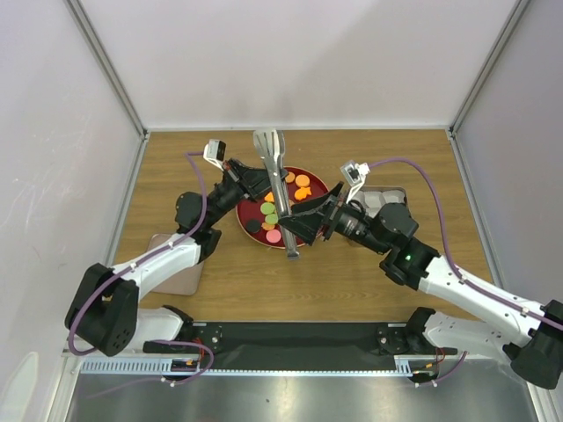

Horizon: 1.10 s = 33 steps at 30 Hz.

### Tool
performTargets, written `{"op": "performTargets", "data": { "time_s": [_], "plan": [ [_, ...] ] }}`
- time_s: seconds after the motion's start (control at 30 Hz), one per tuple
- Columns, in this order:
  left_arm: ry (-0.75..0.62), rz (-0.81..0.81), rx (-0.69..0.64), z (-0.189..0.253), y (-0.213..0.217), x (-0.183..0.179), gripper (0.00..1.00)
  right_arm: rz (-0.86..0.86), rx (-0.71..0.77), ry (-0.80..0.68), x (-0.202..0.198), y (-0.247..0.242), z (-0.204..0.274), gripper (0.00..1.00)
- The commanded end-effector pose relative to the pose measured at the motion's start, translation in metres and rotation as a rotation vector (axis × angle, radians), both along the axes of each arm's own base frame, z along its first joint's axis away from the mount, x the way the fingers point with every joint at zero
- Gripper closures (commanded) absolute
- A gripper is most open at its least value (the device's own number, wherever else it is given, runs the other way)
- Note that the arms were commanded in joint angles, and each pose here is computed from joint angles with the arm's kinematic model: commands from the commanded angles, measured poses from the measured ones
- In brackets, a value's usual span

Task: Pack the cookies

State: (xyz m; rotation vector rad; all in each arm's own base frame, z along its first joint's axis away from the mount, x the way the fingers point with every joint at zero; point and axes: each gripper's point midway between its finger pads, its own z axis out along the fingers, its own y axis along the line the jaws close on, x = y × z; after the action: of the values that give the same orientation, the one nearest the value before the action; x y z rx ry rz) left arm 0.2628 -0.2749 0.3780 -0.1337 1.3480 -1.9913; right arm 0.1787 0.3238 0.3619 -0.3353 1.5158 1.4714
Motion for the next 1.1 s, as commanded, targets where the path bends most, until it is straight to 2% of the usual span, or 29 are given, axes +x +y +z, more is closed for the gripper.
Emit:
{"op": "performTargets", "data": {
  "time_s": [0.0, 0.2, 0.43, 1.07],
  "plan": [
    [-0.097, 0.007, -0.068, 0.033, 0.0, -0.007, 1.0, -0.018, 0.063, -0.079, 0.004, 0.003, 0.036, 0.0],
    [-0.088, 0.031, -0.085, 0.031, -0.002, -0.004, 1.0, 0.008, 0.072, -0.084, 0.005, 0.011, 0.053, 0.0],
    [-0.11, 0.068, -0.15, 0.041, 0.006, -0.006, 1.0, 0.042, 0.082, -0.054, 0.006, 0.02, 0.047, 0.01],
    [-0.138, 0.158, -0.187, 0.044, 0.022, -0.01, 1.0, 0.085, 0.144, -0.041, 0.004, 0.032, 0.062, 0.09]
  ]
}}
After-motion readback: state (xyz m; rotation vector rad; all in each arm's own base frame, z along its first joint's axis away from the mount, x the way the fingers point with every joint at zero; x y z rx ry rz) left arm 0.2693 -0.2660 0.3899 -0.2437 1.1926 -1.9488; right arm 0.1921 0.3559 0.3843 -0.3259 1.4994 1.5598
